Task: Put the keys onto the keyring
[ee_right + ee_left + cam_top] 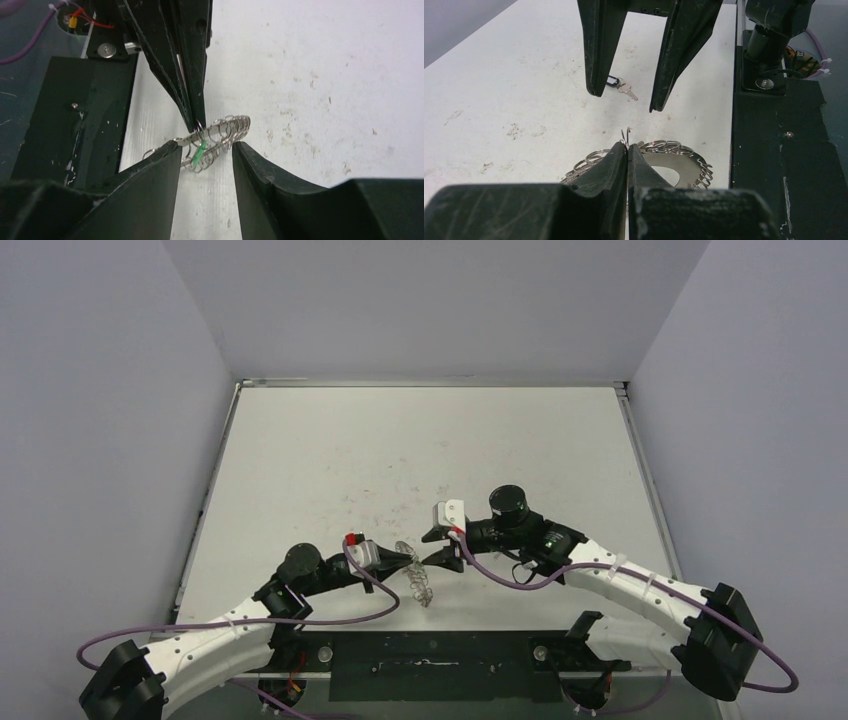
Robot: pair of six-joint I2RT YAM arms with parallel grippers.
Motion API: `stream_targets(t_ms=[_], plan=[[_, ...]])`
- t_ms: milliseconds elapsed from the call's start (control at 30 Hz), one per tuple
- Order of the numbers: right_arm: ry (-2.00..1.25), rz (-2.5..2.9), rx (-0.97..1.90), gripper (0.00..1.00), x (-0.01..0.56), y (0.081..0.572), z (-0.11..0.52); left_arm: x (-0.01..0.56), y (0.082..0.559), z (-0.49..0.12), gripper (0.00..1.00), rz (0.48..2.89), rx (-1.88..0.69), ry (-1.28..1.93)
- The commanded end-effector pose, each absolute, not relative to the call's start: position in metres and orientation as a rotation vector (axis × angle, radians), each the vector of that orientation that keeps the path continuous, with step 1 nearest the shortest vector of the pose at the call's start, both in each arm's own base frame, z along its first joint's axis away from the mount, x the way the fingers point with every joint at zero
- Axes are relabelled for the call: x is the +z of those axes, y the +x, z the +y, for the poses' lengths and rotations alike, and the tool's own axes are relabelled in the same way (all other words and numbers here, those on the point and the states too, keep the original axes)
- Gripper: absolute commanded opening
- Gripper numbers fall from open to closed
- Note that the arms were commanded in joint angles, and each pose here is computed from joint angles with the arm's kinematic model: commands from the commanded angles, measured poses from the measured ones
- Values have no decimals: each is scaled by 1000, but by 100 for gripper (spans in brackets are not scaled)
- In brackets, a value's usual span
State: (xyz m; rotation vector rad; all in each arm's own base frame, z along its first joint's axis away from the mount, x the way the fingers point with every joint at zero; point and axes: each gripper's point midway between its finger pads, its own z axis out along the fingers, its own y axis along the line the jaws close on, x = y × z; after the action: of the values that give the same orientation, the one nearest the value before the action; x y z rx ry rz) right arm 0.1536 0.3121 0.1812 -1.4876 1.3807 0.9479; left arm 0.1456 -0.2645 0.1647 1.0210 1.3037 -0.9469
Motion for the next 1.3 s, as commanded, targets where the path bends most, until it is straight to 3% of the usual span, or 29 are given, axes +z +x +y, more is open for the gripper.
stream_targets(t_ms=[0,300,500,733,900,1267], plan=[[-1500,1140,1025,41,213,150,334,201,139,-269,0,1149,-986,999],[-1547,1140,1071,32,200,150,342,204,138,-269,0,1138,-988,1002],[-1565,1145,1095,0,199,147,344,206,138,-268,0,1139,-985,1001],[-1579,1250,1074,0,198,150,338,206,143,-267,0,1156,-963,987],[-1615,1469,1001,0,190,158,328,206,153,-263,21,1202,-893,986],[-1790,1768,816,0,178,161,313,203,157,-257,21,1225,-836,997]])
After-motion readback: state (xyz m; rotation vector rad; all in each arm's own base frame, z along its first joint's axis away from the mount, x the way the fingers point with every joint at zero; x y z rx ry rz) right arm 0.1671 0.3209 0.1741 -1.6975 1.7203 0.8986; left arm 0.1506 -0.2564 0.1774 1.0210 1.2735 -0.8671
